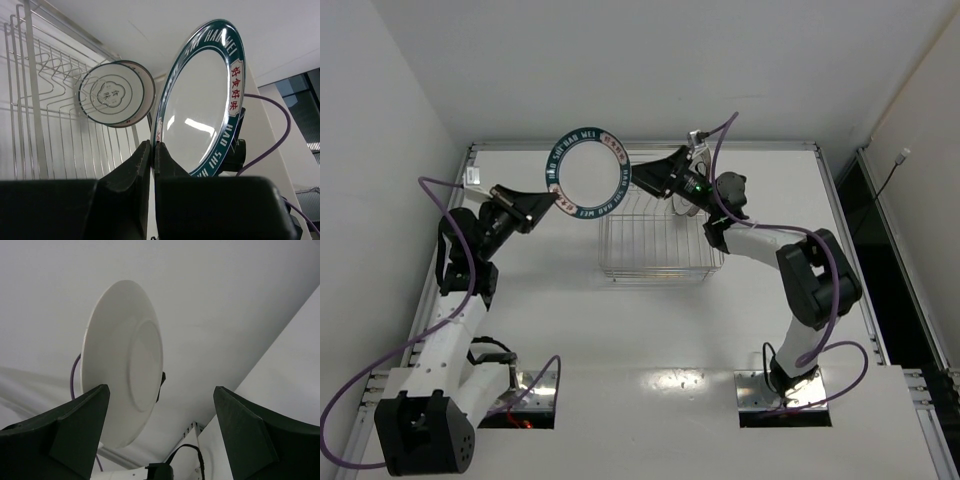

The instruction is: Load the plates into the dish rack

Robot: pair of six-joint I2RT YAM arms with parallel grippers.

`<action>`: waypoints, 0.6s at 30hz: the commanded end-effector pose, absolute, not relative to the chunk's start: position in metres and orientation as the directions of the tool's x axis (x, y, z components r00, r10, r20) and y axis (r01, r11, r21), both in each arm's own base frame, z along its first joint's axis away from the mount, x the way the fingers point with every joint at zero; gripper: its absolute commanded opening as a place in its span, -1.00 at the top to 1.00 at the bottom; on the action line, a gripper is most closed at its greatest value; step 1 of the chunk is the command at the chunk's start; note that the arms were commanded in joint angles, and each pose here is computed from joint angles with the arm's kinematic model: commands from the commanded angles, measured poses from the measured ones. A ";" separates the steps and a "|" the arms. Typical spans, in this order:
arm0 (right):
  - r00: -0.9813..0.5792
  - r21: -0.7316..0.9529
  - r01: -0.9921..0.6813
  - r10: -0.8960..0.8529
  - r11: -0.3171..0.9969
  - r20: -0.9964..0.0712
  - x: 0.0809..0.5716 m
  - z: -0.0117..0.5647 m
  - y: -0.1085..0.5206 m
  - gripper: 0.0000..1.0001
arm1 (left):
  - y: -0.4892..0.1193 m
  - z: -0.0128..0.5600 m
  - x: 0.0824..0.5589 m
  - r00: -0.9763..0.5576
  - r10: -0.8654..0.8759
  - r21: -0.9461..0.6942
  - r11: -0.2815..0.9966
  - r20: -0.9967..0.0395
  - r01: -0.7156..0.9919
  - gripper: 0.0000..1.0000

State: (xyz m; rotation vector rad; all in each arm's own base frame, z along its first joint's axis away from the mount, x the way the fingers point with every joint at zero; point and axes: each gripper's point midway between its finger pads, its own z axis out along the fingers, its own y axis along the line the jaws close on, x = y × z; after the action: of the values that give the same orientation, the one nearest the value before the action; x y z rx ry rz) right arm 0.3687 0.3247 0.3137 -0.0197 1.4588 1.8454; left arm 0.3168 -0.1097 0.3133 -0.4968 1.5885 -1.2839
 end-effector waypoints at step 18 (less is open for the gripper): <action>-0.510 0.706 -0.708 0.671 0.027 -0.537 0.353 0.353 0.288 -0.60 | -0.105 0.354 0.311 -0.346 -0.785 -0.851 0.412 -0.513 0.327 1.00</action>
State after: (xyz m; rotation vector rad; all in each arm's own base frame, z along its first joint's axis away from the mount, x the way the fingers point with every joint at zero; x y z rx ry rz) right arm 0.3623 0.2978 0.3172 0.0366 1.4165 1.7249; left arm 0.3151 -0.1053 0.3186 -0.4937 1.6107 -1.2189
